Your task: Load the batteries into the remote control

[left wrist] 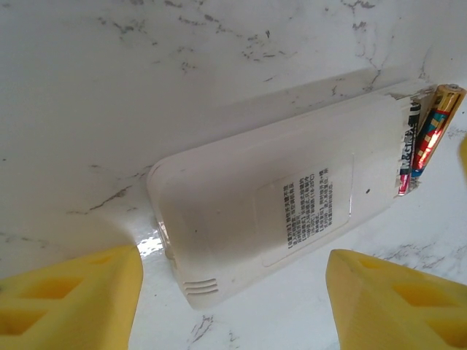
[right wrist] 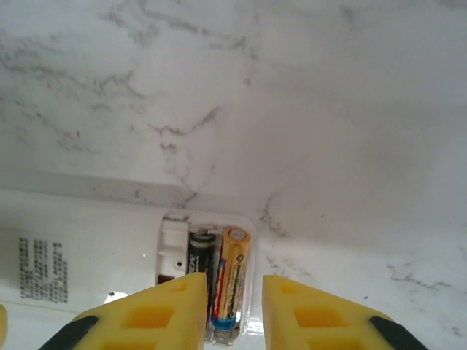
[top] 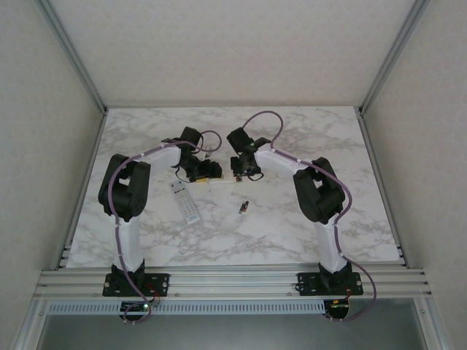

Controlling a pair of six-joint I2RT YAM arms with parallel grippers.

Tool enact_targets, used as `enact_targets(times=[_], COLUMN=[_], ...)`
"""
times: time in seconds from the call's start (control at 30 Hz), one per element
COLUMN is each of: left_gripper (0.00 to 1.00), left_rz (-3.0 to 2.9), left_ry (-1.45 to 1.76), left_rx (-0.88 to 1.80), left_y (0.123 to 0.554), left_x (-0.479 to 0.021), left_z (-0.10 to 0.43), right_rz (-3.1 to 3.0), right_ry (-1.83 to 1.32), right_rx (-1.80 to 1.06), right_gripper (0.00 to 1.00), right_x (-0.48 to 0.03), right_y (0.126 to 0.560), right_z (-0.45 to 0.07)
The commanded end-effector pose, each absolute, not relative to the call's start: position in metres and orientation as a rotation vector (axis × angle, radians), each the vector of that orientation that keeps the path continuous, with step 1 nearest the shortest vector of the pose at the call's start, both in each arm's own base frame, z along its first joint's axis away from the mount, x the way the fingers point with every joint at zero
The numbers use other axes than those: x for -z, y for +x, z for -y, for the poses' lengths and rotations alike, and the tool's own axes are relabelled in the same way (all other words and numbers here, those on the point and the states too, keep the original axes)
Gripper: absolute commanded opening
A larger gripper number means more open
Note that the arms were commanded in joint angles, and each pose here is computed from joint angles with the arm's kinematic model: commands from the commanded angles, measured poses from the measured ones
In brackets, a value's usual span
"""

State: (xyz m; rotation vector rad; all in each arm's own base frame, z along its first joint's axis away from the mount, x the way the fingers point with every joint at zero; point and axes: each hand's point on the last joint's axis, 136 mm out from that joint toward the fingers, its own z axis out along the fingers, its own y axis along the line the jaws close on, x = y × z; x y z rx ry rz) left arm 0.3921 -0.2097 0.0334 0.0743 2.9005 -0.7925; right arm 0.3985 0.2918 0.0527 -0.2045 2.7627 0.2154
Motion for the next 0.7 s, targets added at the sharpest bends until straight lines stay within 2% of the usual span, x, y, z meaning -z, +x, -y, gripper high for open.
enact_targets(times=[0.0, 0.23, 0.67], left_gripper=[0.67, 0.55, 0.52], left_rz=[-2.895, -2.901, -2.916], left_ry=[0.081, 0.089, 0.096], left_rx=[0.805, 0.823, 0.834], left_y=[0.396, 0.396, 0.394], left_x=[-0.039, -0.038, -0.033], left_z=[0.208, 0.211, 0.212], right_rz=[-2.783, -2.818, -2.872], right_ry=[-0.094, -0.096, -0.11], right_rx=[-0.25, -0.299, -0.347], right_gripper=[0.23, 0.19, 0.14], right_x=[-0.062, -0.052, -0.033], right_y=[0.407, 0.412, 0.398], right_z=[-0.284, -0.293, -0.295])
